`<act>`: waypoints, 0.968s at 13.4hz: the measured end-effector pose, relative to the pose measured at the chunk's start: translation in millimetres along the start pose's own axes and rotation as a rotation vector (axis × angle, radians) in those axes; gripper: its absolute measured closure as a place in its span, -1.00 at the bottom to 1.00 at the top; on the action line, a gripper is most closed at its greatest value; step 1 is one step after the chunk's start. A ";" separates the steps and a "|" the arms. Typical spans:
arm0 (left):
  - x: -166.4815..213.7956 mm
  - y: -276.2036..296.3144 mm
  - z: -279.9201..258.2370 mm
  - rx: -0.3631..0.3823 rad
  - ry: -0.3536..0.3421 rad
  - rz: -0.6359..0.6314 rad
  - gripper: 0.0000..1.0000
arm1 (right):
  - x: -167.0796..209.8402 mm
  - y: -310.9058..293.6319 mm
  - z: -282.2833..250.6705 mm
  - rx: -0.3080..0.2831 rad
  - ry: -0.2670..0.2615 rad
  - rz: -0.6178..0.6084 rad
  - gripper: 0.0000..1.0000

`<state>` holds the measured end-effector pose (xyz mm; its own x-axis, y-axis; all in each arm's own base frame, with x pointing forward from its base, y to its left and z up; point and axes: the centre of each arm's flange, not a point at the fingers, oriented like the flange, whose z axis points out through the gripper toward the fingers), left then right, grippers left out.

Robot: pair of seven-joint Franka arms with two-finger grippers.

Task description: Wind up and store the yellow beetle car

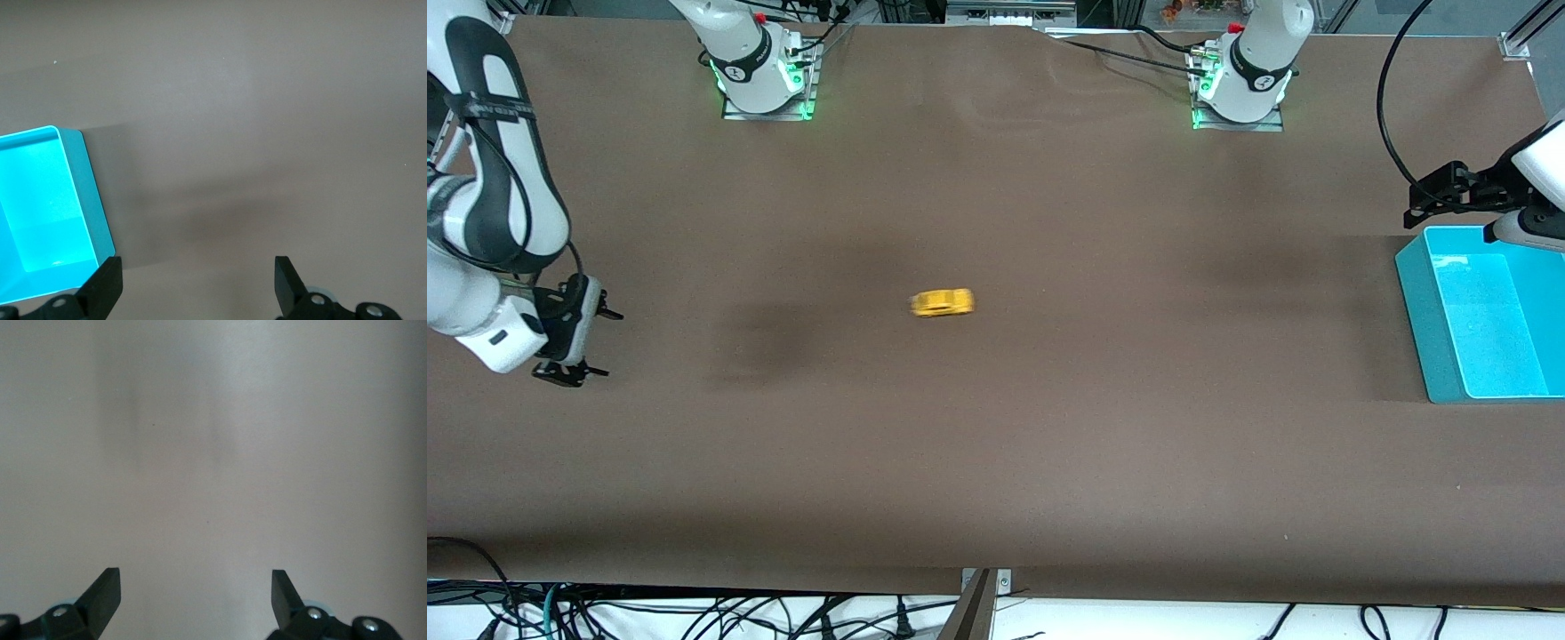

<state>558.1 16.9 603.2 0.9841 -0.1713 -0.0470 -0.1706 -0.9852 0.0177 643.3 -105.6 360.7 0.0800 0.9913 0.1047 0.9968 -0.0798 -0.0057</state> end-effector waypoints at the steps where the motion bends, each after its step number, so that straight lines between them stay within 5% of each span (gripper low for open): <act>1: 0.0 0.0 0.0 0.000 0.000 0.000 -1.00 | 1.5 0.1 -15.3 -0.012 -0.003 0.031 -1.00; 13: 0.0 0.0 0.0 0.000 0.000 0.000 -1.00 | 19.6 -17.6 -108.0 -0.024 -0.013 0.318 -1.00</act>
<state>558.1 17.0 603.2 0.9841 -0.1712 -0.0470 -0.1706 -0.9852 0.0177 627.0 -96.1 470.3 0.3875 0.9176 0.0882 0.9216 -0.3880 -0.0125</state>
